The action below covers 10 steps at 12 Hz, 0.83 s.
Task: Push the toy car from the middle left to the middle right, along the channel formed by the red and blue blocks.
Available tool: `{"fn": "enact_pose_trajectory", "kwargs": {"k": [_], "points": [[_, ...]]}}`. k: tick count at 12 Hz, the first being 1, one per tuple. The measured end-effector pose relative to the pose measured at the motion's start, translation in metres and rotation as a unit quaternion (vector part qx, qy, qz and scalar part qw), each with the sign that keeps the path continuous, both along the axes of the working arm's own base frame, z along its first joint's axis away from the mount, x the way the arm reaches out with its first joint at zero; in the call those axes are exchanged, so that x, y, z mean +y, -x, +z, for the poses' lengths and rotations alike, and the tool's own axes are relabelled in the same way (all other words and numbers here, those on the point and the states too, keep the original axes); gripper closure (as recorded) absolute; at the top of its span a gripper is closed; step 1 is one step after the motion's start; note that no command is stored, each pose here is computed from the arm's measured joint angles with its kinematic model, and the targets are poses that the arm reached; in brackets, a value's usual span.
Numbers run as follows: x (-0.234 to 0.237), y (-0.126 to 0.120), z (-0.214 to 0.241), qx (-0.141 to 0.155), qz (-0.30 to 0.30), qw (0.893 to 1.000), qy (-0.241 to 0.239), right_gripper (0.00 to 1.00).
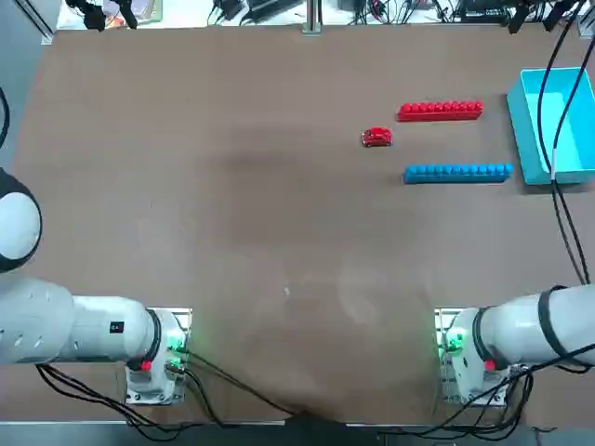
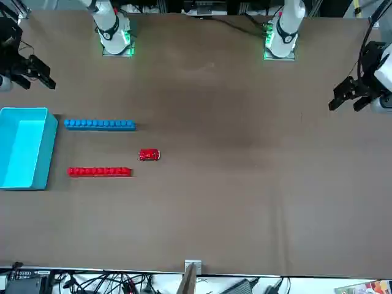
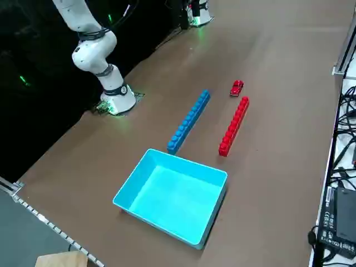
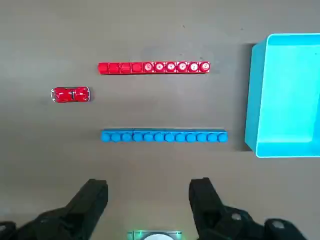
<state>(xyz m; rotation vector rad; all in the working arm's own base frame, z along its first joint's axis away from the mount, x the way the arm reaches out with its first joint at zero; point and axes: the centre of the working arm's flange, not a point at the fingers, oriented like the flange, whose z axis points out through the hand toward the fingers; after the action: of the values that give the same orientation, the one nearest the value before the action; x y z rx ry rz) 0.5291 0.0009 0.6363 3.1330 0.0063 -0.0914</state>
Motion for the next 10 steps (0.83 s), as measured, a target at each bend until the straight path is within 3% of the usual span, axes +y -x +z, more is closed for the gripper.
{"fn": "enact_pose_trajectory", "kwargs": {"k": [10], "points": [[0.015, -0.005, -0.014, 0.011, -0.009, 1.000, 0.000, 0.00]]}}
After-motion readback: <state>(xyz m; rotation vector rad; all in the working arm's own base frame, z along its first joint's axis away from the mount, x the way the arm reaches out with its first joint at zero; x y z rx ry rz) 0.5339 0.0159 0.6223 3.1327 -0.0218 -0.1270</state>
